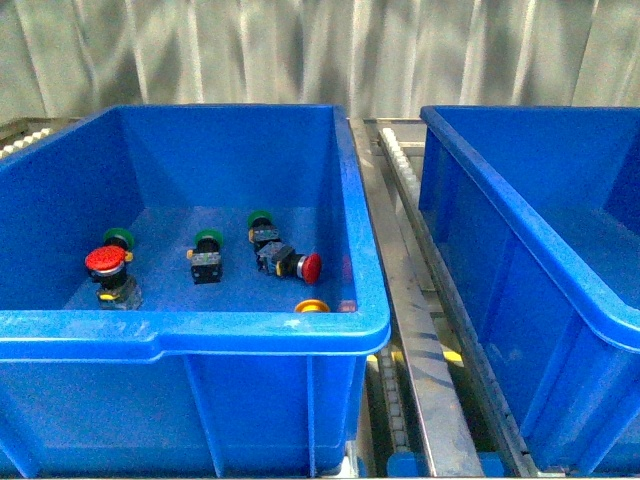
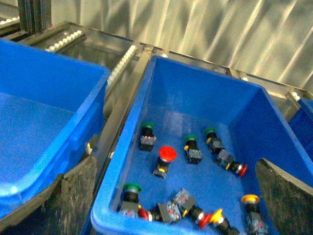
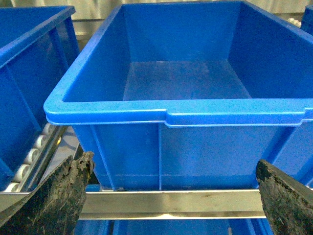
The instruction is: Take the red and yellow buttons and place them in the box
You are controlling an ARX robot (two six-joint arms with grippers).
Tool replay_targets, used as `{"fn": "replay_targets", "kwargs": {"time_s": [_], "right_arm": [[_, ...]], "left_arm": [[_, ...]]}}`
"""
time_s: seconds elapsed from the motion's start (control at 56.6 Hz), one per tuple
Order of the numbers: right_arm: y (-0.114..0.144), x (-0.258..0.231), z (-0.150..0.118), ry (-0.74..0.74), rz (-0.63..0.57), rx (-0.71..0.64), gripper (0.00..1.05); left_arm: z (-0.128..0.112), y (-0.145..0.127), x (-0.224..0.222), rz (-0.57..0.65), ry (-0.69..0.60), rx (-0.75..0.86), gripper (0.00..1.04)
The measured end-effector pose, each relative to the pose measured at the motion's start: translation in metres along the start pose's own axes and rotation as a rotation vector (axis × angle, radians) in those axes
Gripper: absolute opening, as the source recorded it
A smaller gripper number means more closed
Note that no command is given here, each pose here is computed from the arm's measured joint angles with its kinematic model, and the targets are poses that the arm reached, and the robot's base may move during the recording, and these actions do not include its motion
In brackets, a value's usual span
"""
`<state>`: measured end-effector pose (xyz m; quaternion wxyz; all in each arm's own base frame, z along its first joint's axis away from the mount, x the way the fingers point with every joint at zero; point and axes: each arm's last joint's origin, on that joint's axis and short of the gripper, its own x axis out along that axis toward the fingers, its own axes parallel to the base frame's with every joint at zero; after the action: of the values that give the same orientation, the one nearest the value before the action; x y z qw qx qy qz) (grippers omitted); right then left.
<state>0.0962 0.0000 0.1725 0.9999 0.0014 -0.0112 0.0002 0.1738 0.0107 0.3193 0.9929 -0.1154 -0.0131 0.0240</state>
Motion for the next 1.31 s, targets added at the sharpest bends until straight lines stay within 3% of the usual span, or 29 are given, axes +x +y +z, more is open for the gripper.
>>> {"fn": "replay_targets", "kwargs": {"time_s": [0.159,0.336,0.477,0.654,0.955,1.309], "right_arm": [[0.000,0.000,0.000,0.000,0.000,0.000,0.99],[0.000,0.000,0.000,0.000,0.000,0.000,0.99],[0.000,0.000,0.000,0.000,0.000,0.000,0.99],[0.000,0.000,0.000,0.000,0.000,0.000,0.99],[0.000,0.000,0.000,0.000,0.000,0.000,0.99],[0.000,0.000,0.000,0.000,0.000,0.000,0.99]], "left_arm": [[0.020,-0.010,0.067,0.085,0.077,0.024,0.97],[0.004,-0.033,0.149,0.163,0.247,0.067,0.97],[0.001,-0.060,0.185,0.148,0.267,0.083,0.97],[-0.017,-0.080,0.211,0.193,0.323,0.124,0.97],[-0.061,-0.077,0.237,0.285,0.450,0.154,0.97],[-0.083,-0.082,0.248,0.267,0.506,0.160,0.97]]}}
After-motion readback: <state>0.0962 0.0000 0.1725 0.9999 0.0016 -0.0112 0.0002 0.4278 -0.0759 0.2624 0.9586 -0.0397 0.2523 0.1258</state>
